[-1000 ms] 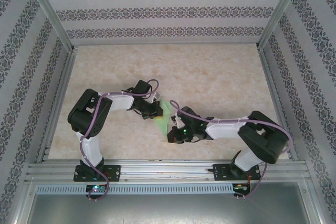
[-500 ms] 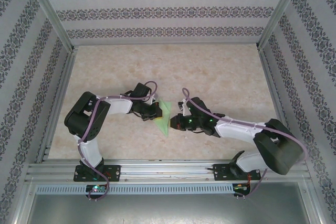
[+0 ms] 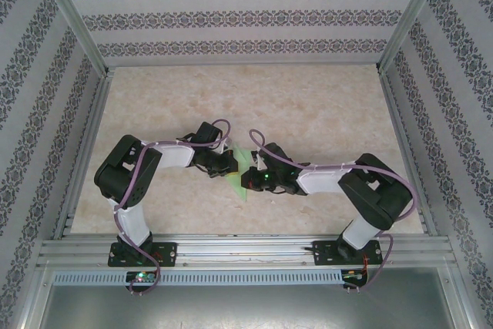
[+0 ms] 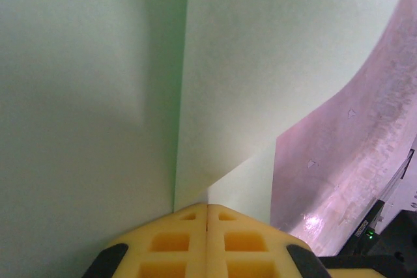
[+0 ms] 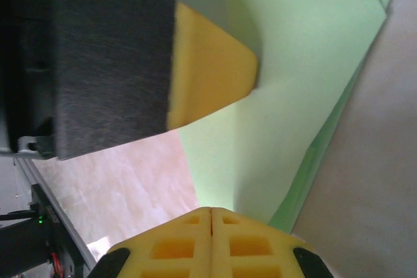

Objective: Fold a paper plane with a square sheet of paper (fold left side to right side)
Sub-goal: Fourth fold the wing at the center of the table.

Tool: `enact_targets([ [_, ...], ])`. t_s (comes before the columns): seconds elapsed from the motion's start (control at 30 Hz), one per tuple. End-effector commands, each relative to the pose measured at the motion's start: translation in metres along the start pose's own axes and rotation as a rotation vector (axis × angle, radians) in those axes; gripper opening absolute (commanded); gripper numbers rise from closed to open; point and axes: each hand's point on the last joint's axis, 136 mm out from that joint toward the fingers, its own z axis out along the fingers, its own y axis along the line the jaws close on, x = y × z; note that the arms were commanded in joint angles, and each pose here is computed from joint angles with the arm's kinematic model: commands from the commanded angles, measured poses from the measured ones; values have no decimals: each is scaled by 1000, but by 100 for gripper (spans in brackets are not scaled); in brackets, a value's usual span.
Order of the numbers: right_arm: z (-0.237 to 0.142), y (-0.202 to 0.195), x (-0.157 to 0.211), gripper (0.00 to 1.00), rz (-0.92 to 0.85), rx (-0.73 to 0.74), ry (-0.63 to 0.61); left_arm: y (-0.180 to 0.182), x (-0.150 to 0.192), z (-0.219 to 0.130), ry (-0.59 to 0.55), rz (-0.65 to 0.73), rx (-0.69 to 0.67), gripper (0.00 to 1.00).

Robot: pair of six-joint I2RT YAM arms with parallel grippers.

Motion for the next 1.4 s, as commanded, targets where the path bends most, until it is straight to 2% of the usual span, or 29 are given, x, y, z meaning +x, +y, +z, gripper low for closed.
enact_targets([
  [0.0,6,-3,-3,0,6,20,-11,38,21,10,41,-69,-144,0],
  [0.27,15,-23,10,0,27,95,27,33,17,7,31,-65,-138,0],
  [0.5,16,-39,20,0,31,169,62,24,12,1,17,-40,-132,5],
  [0.83,9,-60,33,0,9,274,100,-20,-6,-33,-97,71,-36,16],
  [0.93,8,-63,32,0,-5,290,103,-32,-3,-42,-114,95,15,13],
  [1.03,7,-64,31,0,-20,305,102,-38,7,-44,-86,84,62,9],
  [1.17,5,-68,31,0,-33,327,104,-39,20,-35,-35,61,98,5],
  [1.37,6,-67,30,0,-41,328,105,-41,21,-20,-1,61,118,4],
])
